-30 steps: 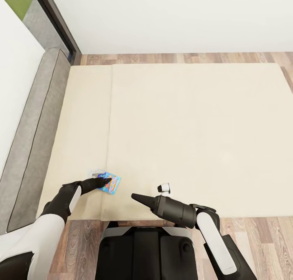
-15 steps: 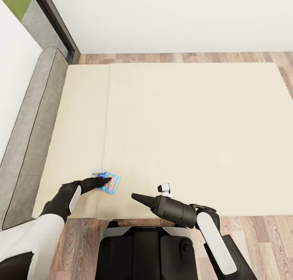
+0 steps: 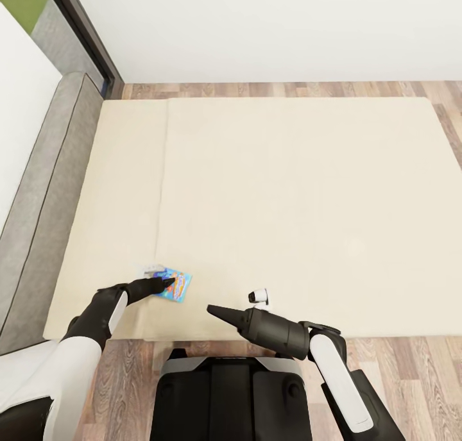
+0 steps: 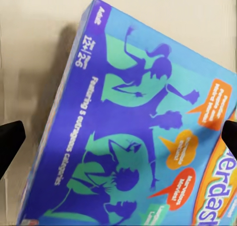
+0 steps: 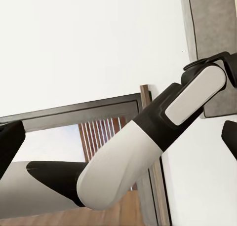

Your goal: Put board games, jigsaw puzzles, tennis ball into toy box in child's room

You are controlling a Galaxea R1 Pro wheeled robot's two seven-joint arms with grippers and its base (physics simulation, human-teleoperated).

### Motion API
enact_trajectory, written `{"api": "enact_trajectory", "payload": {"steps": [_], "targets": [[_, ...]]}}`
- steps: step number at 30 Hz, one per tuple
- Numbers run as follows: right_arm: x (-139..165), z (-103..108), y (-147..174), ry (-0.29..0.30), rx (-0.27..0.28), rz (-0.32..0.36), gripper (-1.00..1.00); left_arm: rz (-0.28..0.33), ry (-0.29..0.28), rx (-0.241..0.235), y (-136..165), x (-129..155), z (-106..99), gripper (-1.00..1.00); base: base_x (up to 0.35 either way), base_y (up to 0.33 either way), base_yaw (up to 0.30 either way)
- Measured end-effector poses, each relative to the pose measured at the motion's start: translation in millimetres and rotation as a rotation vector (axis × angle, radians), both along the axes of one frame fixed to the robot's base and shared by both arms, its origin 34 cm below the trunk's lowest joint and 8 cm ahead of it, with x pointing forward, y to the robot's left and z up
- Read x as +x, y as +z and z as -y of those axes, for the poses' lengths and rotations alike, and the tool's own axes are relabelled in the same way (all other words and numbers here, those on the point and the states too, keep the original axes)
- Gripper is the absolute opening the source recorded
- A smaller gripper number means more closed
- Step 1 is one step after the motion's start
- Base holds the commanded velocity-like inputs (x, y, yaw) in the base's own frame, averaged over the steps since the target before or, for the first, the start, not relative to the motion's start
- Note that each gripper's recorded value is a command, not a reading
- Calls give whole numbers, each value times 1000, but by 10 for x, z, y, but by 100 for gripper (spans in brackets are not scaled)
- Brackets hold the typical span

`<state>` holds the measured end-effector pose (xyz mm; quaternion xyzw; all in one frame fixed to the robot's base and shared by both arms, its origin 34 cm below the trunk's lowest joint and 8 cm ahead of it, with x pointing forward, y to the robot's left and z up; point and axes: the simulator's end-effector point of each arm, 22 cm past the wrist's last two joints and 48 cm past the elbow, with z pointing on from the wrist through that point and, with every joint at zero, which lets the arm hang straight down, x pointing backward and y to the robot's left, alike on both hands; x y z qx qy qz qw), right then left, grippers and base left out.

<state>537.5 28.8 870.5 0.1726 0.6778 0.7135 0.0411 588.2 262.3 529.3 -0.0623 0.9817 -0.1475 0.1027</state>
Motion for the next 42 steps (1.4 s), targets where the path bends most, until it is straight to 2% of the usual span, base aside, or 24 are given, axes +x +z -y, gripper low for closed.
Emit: {"api": "enact_trajectory", "payload": {"steps": [36,42], "targets": [[-6,0,-5,0,-1,-2,100,-2,3,-2,-2,-4,4,100,0,-2,0],[-7,-1,-5,1,-2,-2,100,-6,-9,14,-10,-19,-37,100,0,-171,0]]}}
